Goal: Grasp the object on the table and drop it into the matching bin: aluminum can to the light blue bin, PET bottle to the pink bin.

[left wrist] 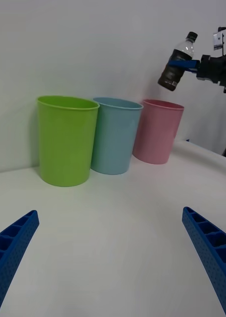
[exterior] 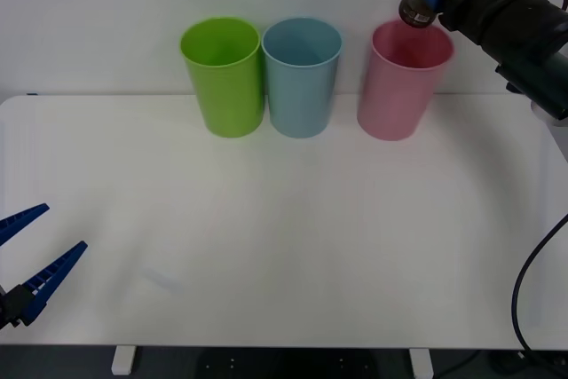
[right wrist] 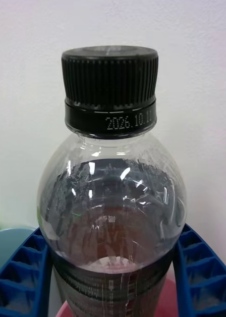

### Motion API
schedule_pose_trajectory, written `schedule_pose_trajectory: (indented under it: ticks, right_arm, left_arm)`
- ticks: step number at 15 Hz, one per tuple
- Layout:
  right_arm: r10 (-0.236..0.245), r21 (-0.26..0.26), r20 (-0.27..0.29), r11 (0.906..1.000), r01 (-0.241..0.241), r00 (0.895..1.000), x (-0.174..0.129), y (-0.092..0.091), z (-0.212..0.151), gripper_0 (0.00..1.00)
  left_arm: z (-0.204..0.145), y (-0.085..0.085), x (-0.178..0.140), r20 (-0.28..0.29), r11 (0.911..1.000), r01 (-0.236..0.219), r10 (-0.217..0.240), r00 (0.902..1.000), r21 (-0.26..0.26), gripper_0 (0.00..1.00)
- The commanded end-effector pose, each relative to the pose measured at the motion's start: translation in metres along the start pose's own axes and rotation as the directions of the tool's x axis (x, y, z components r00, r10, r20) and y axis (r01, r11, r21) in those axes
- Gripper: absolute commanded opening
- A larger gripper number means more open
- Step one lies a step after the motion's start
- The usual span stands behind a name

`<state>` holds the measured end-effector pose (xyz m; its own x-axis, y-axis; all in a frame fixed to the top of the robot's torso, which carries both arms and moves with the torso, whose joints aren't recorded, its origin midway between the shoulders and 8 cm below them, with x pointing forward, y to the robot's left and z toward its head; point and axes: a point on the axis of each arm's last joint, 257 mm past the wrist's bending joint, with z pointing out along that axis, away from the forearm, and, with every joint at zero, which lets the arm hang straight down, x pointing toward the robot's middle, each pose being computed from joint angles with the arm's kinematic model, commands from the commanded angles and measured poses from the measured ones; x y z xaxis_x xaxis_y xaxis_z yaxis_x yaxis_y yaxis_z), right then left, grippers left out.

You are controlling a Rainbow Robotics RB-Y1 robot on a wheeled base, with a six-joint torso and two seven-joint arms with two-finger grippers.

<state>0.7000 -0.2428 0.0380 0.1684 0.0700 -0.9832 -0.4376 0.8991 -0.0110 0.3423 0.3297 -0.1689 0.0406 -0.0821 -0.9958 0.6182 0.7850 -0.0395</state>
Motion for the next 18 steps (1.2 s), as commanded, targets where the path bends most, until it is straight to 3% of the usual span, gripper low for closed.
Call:
schedule_pose_trajectory:
  ticks: [1, 8, 18]
  right_arm:
    - [-0.011, -0.001, 0.001, 0.9999, 0.011, 1.000, -0.001, 0.000, 0.000, 1.00]
    - [0.018, -0.039, 0.012, 0.9991, -0.017, 1.000, 0.005, 0.011, -0.011, 1.00]
    - [0.020, -0.101, 0.052, 0.9947, -0.015, 0.998, 0.028, 0.051, -0.088, 1.00]
  left_arm:
    - [0.000, 0.000, 0.000, 0.000, 1.0000, 0.000, 0.000, 1.0000, 0.000, 1.00]
    - [0.000, 0.000, 0.000, 0.000, 1.0000, 0.000, 0.000, 1.0000, 0.000, 1.00]
    - [0.000, 0.000, 0.000, 0.000, 1.0000, 0.000, 0.000, 1.0000, 0.000, 1.00]
